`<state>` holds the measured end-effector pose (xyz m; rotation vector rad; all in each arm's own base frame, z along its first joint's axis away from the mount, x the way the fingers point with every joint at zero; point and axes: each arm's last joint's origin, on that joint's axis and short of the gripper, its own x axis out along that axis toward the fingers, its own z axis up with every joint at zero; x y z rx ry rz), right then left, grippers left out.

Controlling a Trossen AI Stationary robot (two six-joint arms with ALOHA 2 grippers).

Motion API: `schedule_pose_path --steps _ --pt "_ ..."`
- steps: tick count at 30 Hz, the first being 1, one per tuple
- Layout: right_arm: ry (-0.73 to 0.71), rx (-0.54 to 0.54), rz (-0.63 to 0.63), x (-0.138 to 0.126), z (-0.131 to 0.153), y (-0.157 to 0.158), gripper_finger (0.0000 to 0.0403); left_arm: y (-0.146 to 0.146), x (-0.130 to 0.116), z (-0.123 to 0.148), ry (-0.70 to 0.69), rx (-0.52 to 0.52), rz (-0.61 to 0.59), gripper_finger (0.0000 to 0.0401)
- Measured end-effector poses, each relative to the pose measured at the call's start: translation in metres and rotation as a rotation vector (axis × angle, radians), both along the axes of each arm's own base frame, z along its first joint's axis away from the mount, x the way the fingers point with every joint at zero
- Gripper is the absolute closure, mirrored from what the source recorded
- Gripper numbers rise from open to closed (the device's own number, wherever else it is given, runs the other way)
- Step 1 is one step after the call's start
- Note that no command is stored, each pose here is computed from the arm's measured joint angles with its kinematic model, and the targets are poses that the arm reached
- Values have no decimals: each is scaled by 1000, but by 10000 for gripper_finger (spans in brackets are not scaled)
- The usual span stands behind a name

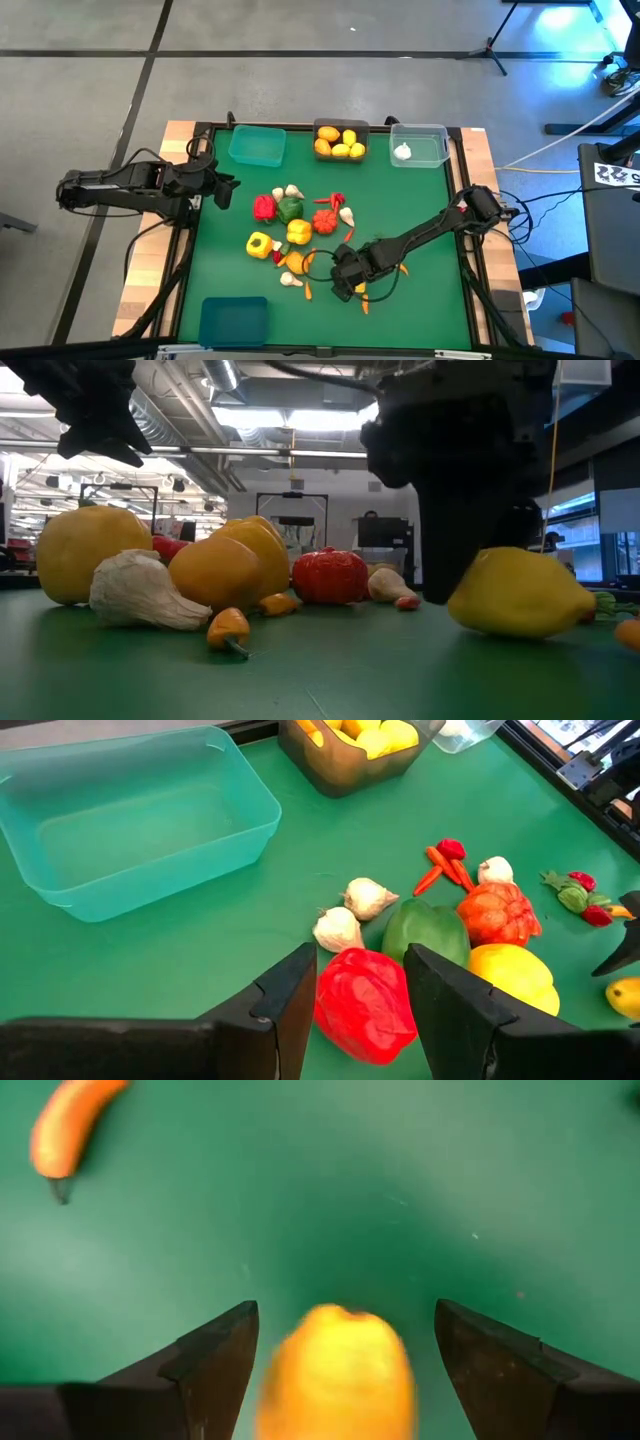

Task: Sort produce into baskets
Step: Put the yellow lemon into the black bin

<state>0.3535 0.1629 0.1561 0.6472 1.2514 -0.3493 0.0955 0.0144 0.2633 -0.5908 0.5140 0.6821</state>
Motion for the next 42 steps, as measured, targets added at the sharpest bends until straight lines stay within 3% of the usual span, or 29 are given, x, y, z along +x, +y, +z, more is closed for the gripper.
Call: schedule_pose_path --steps 12,16,22,27,35,42 --pt "41 -12 4 -10 -6 12 109 0 0 0 0 1 0 251" --pt "60 -28 -8 -11 -12 16 146 0 0 0 1 2 0 251" --pt "64 -32 -3 -12 -13 18 237 0 0 0 1 1 0 251" --pt "32 -77 21 -3 1 11 247 0 0 0 1 0 1 251" --pt "-76 -153 144 33 42 -49 243 0 0 0 0 0 2 251" --pt "-47 -263 245 52 75 -138 246 0 0 0 -1 0 2 251"
